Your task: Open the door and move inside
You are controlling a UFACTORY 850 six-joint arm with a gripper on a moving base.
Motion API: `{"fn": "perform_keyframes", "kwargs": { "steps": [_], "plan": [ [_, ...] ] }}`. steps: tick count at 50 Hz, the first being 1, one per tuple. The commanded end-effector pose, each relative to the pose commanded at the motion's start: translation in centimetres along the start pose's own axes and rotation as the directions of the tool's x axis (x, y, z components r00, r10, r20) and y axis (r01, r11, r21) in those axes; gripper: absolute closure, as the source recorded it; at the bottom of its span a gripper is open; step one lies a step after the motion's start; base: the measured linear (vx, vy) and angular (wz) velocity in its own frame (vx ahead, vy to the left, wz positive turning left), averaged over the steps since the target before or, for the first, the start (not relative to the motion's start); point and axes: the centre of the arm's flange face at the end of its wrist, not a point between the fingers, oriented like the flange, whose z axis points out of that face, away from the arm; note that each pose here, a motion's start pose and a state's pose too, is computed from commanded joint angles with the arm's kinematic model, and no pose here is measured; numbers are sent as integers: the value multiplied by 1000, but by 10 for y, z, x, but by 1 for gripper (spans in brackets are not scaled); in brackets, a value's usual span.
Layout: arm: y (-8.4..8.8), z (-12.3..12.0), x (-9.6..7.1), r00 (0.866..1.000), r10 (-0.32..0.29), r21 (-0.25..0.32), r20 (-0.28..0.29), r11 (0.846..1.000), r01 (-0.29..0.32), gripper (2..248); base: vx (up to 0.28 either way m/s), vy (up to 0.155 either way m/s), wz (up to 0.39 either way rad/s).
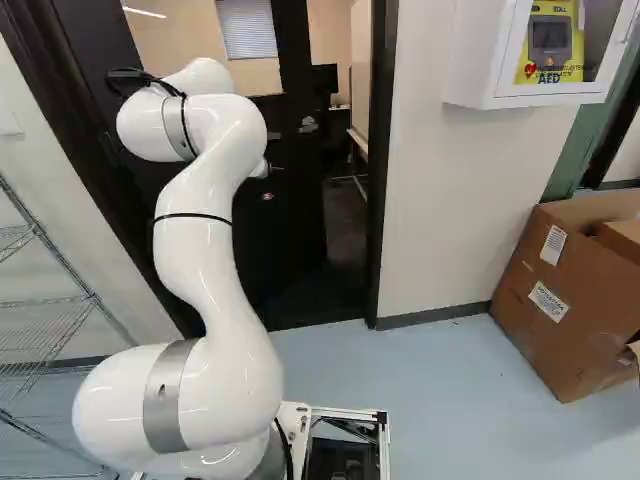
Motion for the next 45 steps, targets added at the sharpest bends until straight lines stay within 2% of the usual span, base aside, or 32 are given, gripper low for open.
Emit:
{"fn": "perform_keyframes", "kwargs": {
  "steps": [25, 45],
  "plan": [
    [13, -48, -9, 999, 0, -14, 50, 1000, 1, 3, 0, 0, 0],
    [23, -87, -17, 998, -18, -17, 62, 1000, 19, 3, 0, 0, 0]
  ]
}}
